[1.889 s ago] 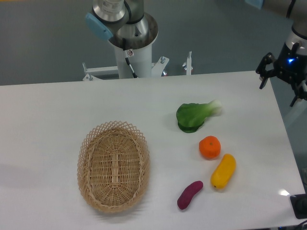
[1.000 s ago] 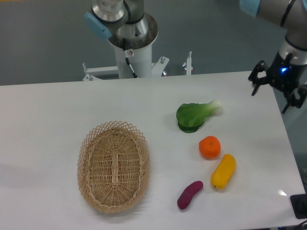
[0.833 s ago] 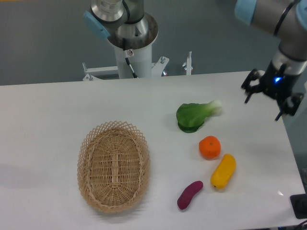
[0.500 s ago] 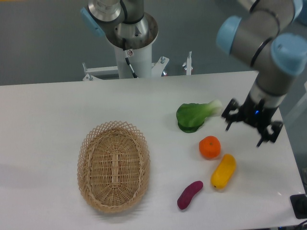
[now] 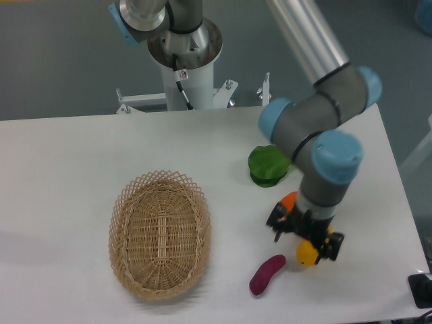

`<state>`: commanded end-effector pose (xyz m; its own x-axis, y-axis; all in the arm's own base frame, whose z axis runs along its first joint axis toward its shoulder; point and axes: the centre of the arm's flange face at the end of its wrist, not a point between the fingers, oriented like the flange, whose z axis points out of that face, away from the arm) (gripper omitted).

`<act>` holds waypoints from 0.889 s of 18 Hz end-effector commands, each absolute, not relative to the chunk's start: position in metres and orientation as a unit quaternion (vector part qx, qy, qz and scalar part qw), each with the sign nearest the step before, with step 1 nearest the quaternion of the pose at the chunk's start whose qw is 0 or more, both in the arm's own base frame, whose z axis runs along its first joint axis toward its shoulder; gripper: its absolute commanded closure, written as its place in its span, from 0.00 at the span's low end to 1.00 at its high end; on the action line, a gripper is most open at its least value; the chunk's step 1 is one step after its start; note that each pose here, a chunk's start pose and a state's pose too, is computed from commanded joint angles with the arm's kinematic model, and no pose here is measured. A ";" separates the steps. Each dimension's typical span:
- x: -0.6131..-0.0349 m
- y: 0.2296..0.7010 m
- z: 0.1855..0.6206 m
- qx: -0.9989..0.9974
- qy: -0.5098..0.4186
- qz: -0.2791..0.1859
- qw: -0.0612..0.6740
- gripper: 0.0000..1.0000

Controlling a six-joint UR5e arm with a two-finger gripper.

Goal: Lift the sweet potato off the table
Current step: 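Move the open gripper over the purple sweet potato and lower it, then close the gripper around the purple sweet potato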

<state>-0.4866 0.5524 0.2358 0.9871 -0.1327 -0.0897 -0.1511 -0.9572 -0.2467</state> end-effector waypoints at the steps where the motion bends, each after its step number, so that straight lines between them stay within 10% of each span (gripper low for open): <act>1: -0.480 0.557 0.233 -0.988 0.076 0.033 0.126 0.00; 16: -0.453 0.582 0.183 -0.992 0.073 0.066 0.081 0.07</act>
<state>-0.4534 0.5824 0.1829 0.9804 -0.1348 -0.1434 -0.1563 -0.9761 -0.1510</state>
